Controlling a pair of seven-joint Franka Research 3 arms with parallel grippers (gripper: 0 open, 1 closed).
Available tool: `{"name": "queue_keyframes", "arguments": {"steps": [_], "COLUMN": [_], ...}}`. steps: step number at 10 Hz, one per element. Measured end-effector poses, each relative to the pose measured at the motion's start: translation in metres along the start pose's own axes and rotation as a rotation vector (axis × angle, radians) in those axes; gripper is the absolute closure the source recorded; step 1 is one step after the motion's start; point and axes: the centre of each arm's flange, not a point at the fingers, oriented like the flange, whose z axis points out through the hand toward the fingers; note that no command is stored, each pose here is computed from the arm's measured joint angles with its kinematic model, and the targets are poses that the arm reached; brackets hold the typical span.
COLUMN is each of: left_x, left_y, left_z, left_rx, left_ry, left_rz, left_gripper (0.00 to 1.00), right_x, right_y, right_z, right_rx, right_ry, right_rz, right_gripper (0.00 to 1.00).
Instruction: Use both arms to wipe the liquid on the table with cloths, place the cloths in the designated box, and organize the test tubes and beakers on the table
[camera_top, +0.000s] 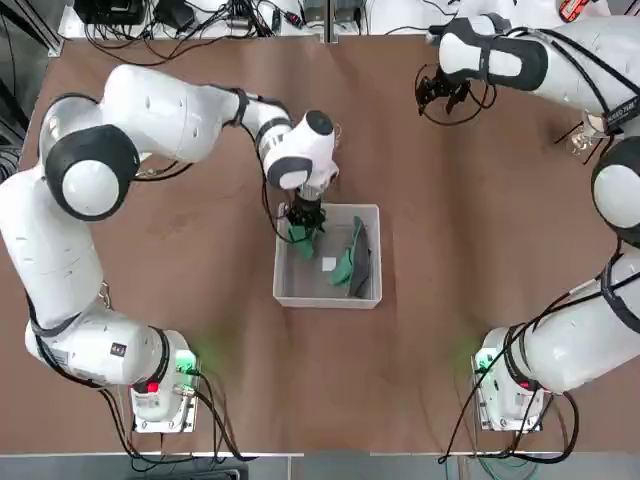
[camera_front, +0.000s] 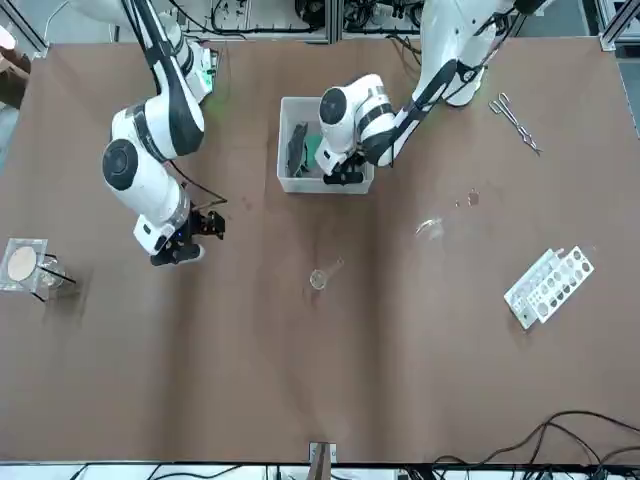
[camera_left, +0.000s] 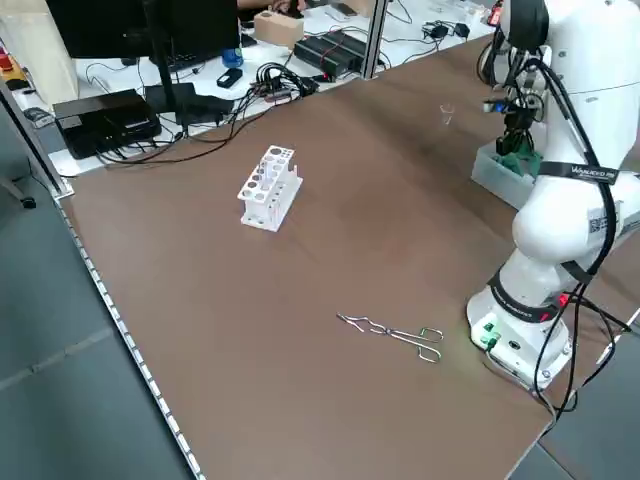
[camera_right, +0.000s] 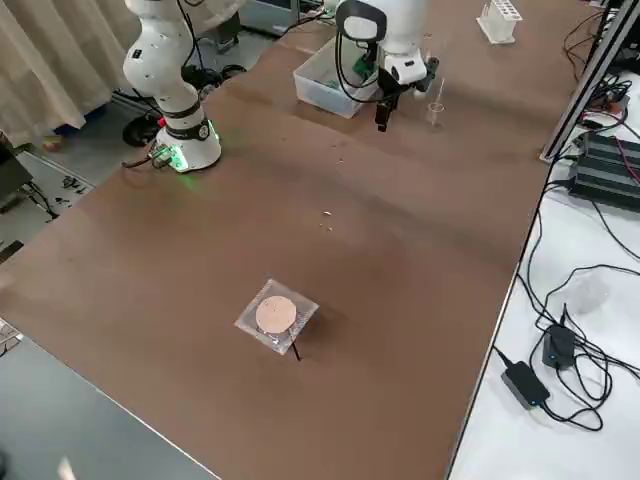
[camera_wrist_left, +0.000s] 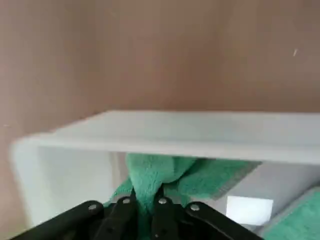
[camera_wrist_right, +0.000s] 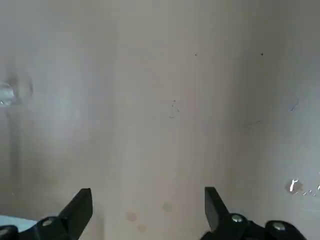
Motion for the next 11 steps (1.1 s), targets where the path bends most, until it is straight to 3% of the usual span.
{"name": "queue_keyframes", "arguments": {"steps": [3,5,8,11], "left_x": [0.008,0.028,0.088,0.143], "left_y": [-0.019,-0.054,-0.137,-0.231], "left_z": [-0.064,-0.107,-0.138,-0.120], "left_rx": [0.063,0.064,0.005,-0.053], "left_ry": [0.080,0.137,0.096,-0.008], "left_rz": [-0.048,-0.127,-0.204,-0.220], "left_gripper": [0.91,0.91,0.91,0.91], "right_x": [-0.022,-0.052,-0.096,-0.166], "right_y": [-0.071,-0.130,-0.183,-0.245], "right_z": [0.001,0.007,0.025,0.057], "right_rx": [0.002,-0.003,-0.023,-0.042], "right_ry": [0.002,-0.007,-0.031,-0.006], "right_rz": [0.113,0.173,0.211,0.283], "right_gripper": [0.01,0.01,0.01,0.01]}}
